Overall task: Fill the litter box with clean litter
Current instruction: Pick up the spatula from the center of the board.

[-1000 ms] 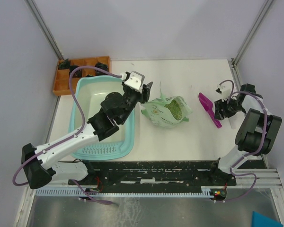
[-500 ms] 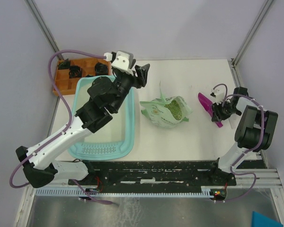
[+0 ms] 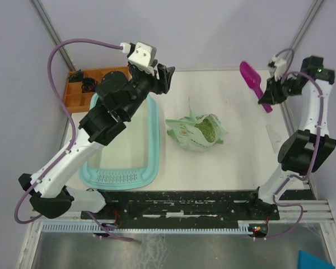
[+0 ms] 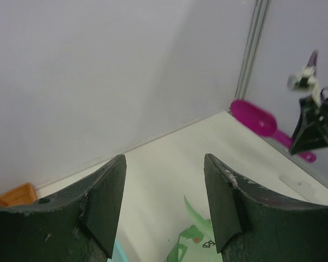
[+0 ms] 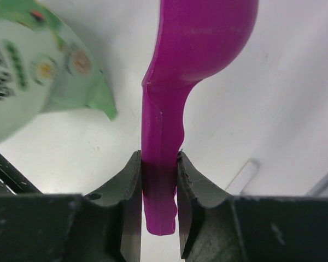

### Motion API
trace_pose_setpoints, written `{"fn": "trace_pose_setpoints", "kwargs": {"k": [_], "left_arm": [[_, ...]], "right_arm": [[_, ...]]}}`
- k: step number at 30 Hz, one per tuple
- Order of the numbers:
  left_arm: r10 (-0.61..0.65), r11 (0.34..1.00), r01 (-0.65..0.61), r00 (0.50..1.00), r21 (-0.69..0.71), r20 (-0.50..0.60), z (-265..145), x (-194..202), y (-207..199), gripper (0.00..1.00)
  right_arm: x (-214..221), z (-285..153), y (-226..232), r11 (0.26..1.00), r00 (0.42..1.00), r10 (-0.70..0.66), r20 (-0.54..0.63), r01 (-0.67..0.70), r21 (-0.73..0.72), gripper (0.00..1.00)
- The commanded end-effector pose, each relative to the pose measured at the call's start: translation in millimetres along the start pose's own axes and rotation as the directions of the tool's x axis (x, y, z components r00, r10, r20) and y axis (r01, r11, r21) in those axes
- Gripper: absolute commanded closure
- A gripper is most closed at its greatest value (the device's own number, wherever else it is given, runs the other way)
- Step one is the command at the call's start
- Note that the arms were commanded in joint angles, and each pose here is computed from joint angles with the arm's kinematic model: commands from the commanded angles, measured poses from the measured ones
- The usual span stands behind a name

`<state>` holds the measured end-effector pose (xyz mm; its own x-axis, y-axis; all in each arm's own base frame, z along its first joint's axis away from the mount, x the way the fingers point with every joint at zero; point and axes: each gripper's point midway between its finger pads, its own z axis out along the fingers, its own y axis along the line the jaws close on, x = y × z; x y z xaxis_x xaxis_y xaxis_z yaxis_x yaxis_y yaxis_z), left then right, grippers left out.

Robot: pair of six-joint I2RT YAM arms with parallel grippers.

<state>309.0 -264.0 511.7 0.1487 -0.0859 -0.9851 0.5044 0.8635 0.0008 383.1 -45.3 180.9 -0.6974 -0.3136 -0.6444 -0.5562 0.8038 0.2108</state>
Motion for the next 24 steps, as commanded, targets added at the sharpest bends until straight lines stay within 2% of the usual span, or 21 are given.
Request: {"fn": "trace_pose_setpoints", "kwargs": {"k": [1, 3, 5, 8, 11, 17, 24], "left_arm": [[0.004, 1.000, -0.004, 1.000, 0.027, -0.019, -8, 2, 3, 0.34], [0.001, 0.999, -0.001, 1.000, 0.033, -0.026, -11, 8, 5, 0.33], [-0.007, 0.999, 0.009, 1.000, 0.048, -0.024, -15, 10, 4, 0.33], [-0.028, 0.997, 0.030, 0.999, 0.073, -0.028, -20, 14, 2, 0.31], [-0.062, 0.994, 0.065, 0.997, 0.086, -0.034, -25, 19, -1, 0.31], [-0.129, 0.978, 0.137, 0.990, 0.157, -0.059, -61, 13, -8, 0.31], [-0.091, 0.952, 0.110, 0.993, 0.285, -0.078, -104, 13, -18, 0.28]], "right_arm": [[-86, -94, 108, 0.960, 0.974, -0.067, 0.215, 0.121, -0.251, 0.98], [-108, -110, 132, 0.959, 0.967, -0.046, 0.249, 0.113, -0.260, 0.98], [-116, -118, 164, 0.945, 0.954, -0.117, 0.274, 0.192, -0.266, 0.98], [-109, -116, 217, 0.902, 0.940, -0.236, 0.246, 0.307, -0.304, 0.98], [-95, -111, 258, 0.861, 0.939, -0.272, 0.211, 0.335, -0.382, 0.98], [-60, -118, 299, 0.819, 0.944, -0.283, 0.168, 0.329, -0.470, 0.98], [-26, -124, 341, 0.749, 0.939, -0.317, 0.134, 0.335, -0.572, 0.98]]}}
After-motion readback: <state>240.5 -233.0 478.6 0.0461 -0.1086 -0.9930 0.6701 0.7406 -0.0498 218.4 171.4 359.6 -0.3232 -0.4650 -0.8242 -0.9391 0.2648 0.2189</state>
